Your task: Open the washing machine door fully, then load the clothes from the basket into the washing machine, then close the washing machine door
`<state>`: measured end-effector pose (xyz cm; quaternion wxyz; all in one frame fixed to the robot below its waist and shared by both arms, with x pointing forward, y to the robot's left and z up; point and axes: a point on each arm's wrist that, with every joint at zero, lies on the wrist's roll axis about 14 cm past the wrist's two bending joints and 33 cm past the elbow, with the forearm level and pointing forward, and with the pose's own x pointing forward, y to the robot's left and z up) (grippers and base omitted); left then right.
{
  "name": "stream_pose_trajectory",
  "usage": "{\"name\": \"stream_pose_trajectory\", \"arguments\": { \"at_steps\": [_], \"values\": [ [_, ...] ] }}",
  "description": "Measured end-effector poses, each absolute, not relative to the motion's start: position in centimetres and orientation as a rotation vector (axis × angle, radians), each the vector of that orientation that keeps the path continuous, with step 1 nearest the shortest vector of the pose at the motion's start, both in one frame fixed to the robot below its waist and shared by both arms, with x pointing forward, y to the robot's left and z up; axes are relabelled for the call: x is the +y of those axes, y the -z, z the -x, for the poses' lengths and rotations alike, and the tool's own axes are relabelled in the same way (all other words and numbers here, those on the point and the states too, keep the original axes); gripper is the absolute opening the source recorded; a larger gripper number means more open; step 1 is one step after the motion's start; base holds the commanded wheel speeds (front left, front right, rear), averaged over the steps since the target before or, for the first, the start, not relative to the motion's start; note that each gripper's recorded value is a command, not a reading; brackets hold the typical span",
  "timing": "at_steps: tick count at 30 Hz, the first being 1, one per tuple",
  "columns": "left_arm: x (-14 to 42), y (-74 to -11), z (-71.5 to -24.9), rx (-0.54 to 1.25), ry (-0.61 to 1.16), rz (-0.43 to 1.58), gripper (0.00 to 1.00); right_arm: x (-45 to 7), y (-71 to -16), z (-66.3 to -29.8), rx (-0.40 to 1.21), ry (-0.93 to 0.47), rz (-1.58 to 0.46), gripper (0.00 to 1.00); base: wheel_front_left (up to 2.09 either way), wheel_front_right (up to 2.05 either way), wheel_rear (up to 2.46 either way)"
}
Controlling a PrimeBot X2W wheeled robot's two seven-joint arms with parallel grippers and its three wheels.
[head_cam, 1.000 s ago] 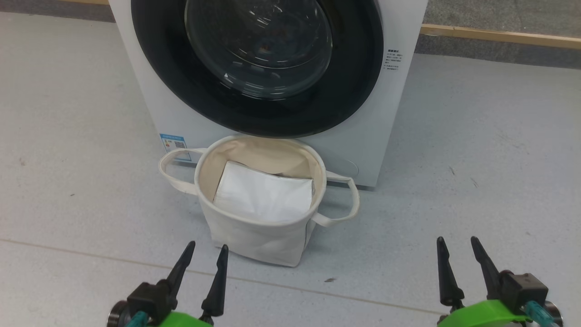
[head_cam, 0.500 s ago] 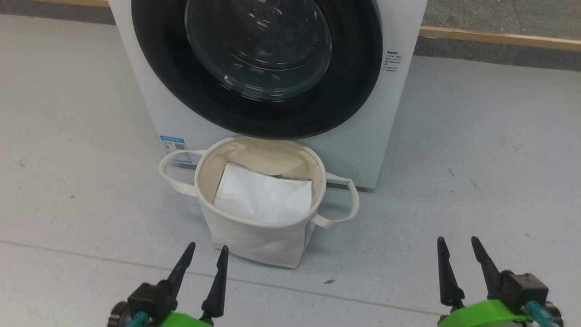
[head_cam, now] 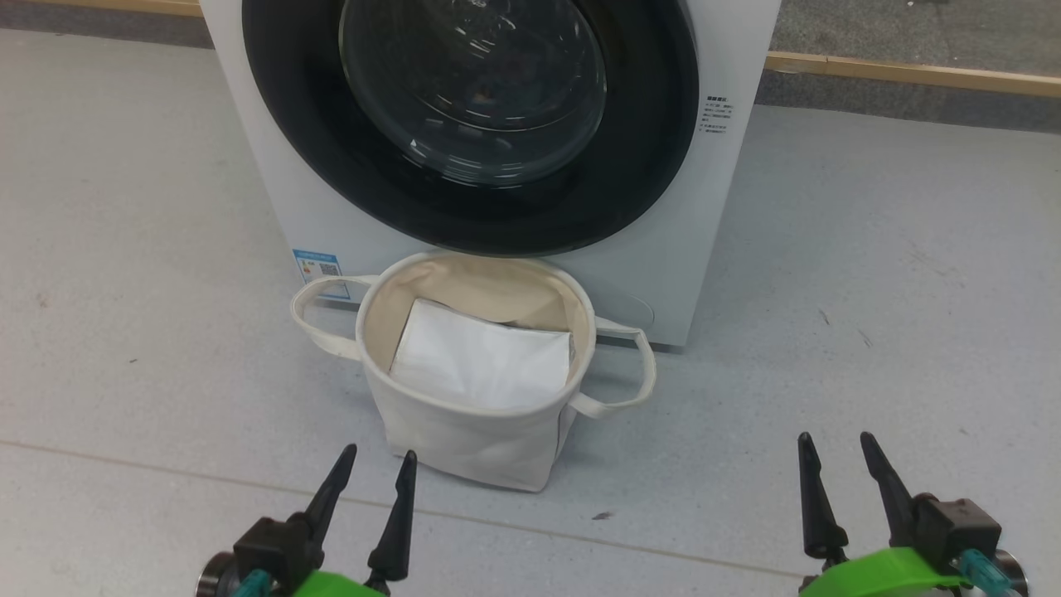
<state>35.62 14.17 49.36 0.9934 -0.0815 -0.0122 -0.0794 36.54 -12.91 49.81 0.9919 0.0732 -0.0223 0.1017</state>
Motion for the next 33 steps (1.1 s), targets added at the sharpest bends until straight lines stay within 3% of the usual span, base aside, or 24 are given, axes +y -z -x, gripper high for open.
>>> {"name": "stream_pose_trajectory", "arguments": {
  "at_steps": [3,4,12,33],
  "values": [
    [14.2,-49.3,-35.6,-0.024,0.159,0.164,1.00,-12.9,-49.8,-36.5,-0.044,-0.204,-0.147,1.00,0.00,0.00,0.00],
    [14.2,-49.3,-35.6,-0.024,0.159,0.164,0.00,-12.9,-49.8,-36.6,-0.044,-0.204,-0.147,0.00,0.00,0.00,0.00],
    [14.2,-44.4,-33.2,0.132,0.135,0.194,0.00,-13.3,-45.6,-34.8,0.089,-0.181,-0.169,0.00,0.00,0.00,0.00],
    [15.4,-44.4,-33.9,0.156,0.058,0.423,0.00,-15.0,-45.0,-34.9,0.136,-0.086,-0.402,0.00,0.00,0.00,0.00]
  ]
}}
